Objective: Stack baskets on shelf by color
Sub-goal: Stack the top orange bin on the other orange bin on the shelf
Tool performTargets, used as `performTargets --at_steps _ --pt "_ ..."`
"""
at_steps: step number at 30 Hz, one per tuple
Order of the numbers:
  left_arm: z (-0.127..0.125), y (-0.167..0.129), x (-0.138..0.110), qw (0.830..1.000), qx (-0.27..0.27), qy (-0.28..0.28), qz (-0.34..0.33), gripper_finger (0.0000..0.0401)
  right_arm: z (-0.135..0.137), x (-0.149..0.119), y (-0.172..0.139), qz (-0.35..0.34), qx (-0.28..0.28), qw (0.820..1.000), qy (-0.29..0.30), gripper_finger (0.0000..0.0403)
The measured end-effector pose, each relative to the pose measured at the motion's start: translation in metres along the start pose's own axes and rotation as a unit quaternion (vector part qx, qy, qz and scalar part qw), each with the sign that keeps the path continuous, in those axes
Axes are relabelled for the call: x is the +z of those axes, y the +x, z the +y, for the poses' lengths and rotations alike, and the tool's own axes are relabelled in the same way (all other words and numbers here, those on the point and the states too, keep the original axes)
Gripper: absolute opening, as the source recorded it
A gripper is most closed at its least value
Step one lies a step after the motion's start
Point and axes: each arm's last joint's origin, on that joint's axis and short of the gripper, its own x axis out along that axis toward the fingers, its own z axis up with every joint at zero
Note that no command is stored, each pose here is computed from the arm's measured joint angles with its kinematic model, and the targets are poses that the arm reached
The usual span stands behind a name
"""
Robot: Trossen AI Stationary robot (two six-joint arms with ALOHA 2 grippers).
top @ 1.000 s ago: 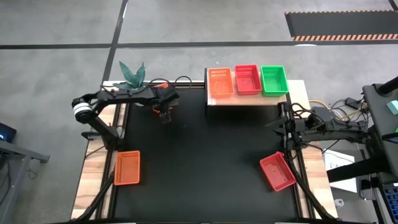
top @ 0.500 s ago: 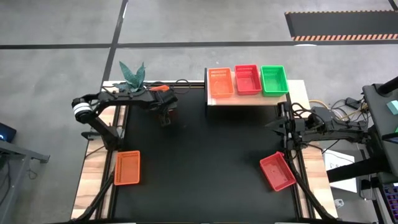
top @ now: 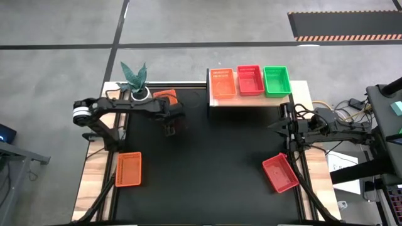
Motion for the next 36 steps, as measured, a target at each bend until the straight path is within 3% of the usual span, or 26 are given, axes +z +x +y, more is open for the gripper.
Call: performTargets --at_steps 7,12,20,28,32,36 --pt "-0.03 -0.059 0.022 0.999 -0.02 -0.012 -0.049 0.0 0.0 0.0 0.0 0.0 0.0 1.0 0.006 0.0009" --pt "-0.045 -0.108 0.039 0.991 -0.044 -0.01 -0.13 0.0 0.0 0.0 0.0 0.001 0.0 1.0 0.006 0.0009" --pt "-0.034 -0.166 0.065 0.963 -0.05 0.006 -0.264 0.0 0.0 0.0 0.0 0.001 -0.001 1.0 0.005 0.0009" --pt "-0.013 -0.187 0.092 0.922 -0.018 0.024 -0.387 0.0 0.0 0.0 0.0 0.002 -0.001 1.0 0.006 0.0009" --pt "-0.01 -0.175 0.11 0.91 -0.004 0.038 -0.413 0.0 0.0 0.0 0.0 0.003 0.0 1.0 0.005 0.0009" --pt "-0.001 -0.158 0.129 0.911 0.013 0.032 -0.412 0.0 0.0 -0.001 0.0 0.006 0.001 1.0 0.004 0.0009"
